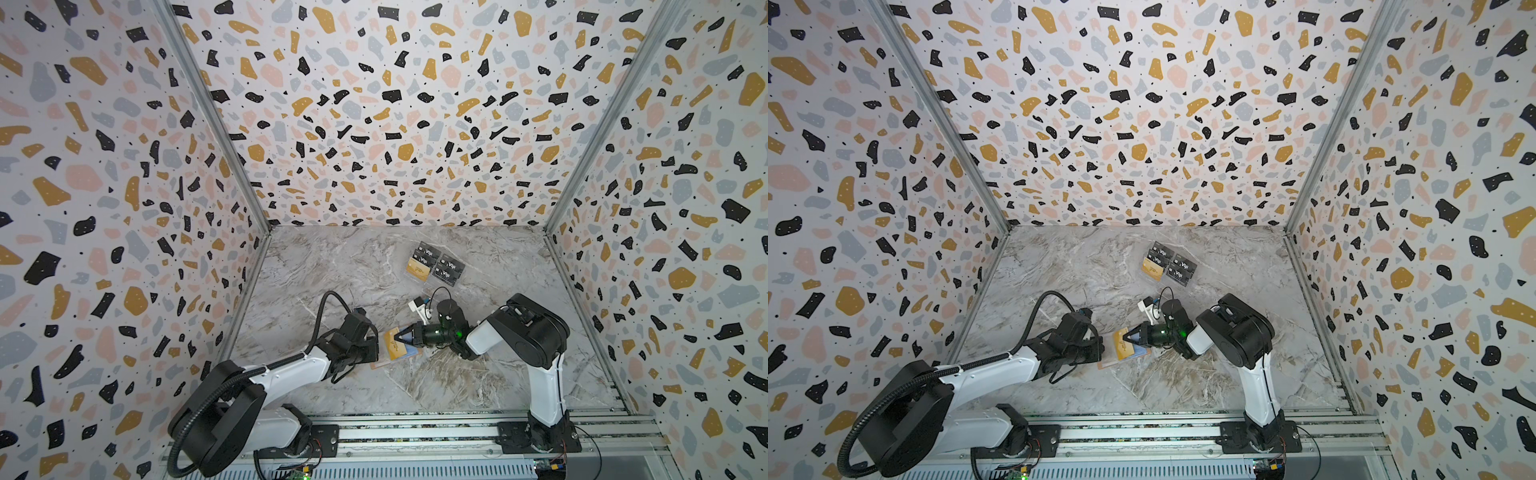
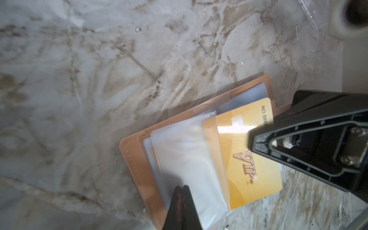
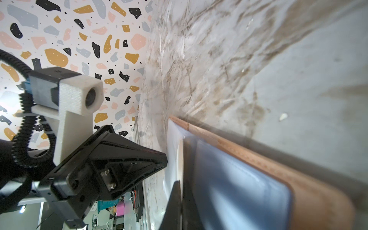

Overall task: Insert credit cards into a card holder
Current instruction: Insert the credit card into the card slot.

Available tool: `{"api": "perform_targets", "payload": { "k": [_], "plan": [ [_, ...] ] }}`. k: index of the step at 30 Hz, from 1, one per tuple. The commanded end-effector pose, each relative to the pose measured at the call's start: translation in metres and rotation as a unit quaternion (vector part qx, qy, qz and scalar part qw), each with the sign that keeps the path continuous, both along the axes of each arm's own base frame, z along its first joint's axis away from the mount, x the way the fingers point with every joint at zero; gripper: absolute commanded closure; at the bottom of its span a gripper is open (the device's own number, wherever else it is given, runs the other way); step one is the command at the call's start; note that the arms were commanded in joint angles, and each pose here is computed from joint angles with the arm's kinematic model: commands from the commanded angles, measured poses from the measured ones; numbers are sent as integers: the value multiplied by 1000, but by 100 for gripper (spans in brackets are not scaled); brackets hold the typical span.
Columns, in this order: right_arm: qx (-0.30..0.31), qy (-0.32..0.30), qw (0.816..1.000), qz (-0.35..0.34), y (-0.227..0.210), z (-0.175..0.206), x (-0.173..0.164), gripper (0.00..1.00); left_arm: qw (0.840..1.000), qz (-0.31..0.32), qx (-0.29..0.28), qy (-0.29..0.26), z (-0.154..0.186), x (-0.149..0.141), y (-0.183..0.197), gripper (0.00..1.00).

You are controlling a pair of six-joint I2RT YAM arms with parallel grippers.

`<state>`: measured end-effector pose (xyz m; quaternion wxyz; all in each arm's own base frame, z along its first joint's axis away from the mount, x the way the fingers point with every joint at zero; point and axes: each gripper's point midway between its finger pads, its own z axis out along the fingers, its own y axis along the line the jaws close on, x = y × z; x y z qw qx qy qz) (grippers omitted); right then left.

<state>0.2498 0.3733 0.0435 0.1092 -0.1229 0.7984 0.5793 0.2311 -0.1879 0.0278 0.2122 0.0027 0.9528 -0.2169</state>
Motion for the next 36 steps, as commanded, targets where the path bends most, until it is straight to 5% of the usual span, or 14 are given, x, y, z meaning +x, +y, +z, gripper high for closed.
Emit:
{"api": "perform_targets", "payload": {
  "k": [1,21,36],
  "plan": [
    [12,-21,1000,14,5,7,3,100,999,-14,26,35,-20,-18,9,100],
    [11,28,999,13,8,1,-4,100,999,-8,20,30,-20,-20,11,100],
    [17,-28,999,41,13,9,4,100,999,-19,17,38,-22,-24,9,100]
  ]
}}
